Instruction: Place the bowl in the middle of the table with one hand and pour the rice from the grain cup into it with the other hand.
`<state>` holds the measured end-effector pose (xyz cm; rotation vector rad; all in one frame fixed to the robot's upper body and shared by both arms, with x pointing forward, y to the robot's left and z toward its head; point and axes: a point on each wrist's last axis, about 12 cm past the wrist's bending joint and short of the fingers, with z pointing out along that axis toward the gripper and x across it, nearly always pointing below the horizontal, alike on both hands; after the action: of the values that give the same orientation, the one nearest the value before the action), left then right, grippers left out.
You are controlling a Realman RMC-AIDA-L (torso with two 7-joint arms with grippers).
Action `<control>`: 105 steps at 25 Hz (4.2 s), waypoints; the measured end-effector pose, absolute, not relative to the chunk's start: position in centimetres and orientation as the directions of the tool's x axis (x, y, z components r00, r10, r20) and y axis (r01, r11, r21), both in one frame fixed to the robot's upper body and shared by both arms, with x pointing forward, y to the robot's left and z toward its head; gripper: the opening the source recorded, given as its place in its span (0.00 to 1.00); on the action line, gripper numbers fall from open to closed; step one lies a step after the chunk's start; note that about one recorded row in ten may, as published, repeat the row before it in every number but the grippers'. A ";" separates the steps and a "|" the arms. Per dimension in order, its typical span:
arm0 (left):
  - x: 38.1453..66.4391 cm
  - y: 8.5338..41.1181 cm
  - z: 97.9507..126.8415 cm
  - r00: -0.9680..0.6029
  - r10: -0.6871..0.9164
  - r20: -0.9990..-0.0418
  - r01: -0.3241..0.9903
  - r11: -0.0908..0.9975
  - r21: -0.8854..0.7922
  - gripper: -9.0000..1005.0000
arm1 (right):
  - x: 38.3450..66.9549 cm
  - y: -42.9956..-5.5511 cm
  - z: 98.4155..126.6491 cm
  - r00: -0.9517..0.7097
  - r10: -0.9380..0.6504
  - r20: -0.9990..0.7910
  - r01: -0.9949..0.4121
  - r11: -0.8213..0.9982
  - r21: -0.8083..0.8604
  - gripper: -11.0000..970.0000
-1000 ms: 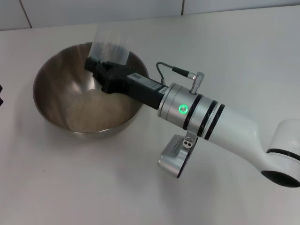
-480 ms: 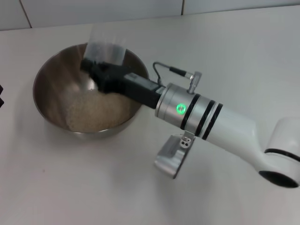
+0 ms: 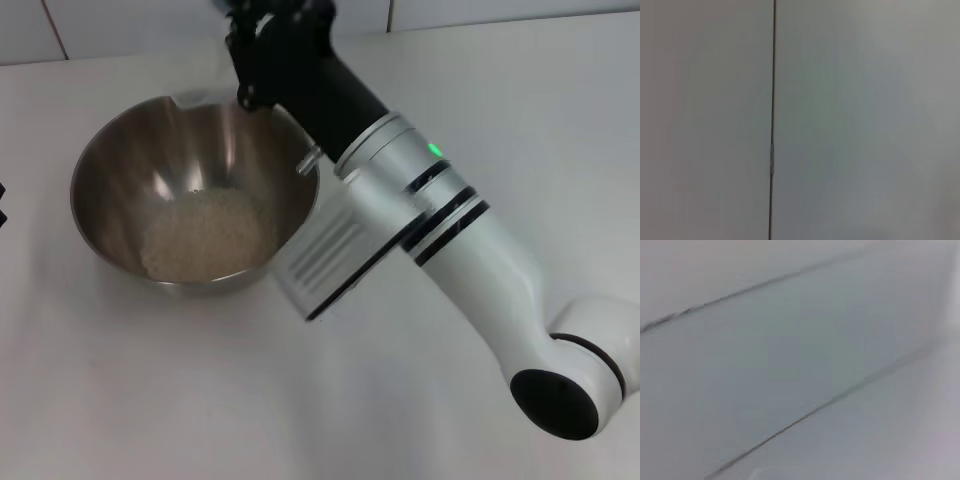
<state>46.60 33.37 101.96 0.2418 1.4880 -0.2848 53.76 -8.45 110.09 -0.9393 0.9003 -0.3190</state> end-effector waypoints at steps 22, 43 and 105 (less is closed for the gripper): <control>47.7 34.6 106.2 -0.037 0.114 -0.993 0.654 0.754 0.062 0.81 | 55.9 -22.2 104.4 0.162 -0.164 -0.973 -0.241 0.950 -0.200 0.09; 49.2 33.5 109.2 -0.078 0.282 -0.956 0.791 0.602 0.113 0.81 | 58.5 -20.2 102.8 -0.034 -0.331 -0.943 -0.393 0.872 -0.292 0.11; 50.0 32.9 110.3 -0.083 0.315 -0.945 0.823 0.557 0.113 0.81 | 53.3 -26.3 109.3 0.061 -0.048 -0.997 -0.783 0.617 -0.078 0.86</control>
<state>49.97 32.90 110.25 0.9693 1.6578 -0.5579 53.32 -26.33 109.27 -0.7580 1.4177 0.6452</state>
